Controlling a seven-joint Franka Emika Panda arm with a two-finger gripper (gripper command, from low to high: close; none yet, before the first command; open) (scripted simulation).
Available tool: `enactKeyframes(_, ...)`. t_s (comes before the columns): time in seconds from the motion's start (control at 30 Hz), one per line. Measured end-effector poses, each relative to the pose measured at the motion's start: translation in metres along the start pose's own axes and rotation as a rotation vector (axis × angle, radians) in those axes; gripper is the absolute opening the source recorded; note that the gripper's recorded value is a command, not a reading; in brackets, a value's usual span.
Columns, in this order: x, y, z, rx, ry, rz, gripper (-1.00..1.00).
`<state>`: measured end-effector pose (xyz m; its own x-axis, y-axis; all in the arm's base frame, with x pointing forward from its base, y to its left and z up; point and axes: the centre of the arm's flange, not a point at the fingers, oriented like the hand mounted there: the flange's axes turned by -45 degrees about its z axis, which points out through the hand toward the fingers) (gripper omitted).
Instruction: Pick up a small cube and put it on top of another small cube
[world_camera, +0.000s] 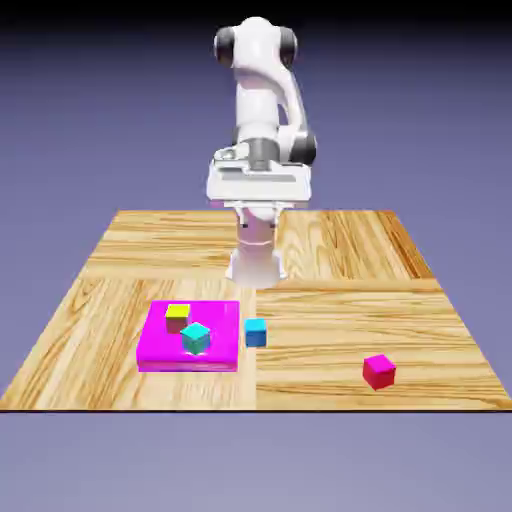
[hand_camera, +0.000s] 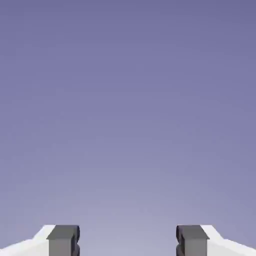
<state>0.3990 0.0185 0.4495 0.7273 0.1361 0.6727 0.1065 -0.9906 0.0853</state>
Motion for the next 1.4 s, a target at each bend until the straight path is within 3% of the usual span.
enactKeyframes(0.33,-0.01,-0.117,0.103,0.083,-0.388,-0.679,0.0)
enactKeyframes(0.63,-0.054,-0.219,0.173,0.188,-0.637,-1.257,0.0)
enactKeyframes(1.0,-0.113,-0.334,0.224,0.298,-0.77,-1.87,0.0)
enactKeyframes(1.07,-0.115,-0.339,0.226,0.302,-0.772,-1.893,0.0)
enactKeyframes(1.17,-0.148,-0.324,0.271,0.3,-0.772,-1.892,0.0)
enactKeyframes(1.2,-0.154,-0.321,0.279,0.3,-0.772,-1.893,-1.0)
enactKeyframes(1.27,-0.154,-0.321,0.279,0.301,-0.773,-1.892,-1.0)
enactKeyframes(1.4,-0.114,-0.329,0.227,0.294,-0.783,-1.896,-1.0)
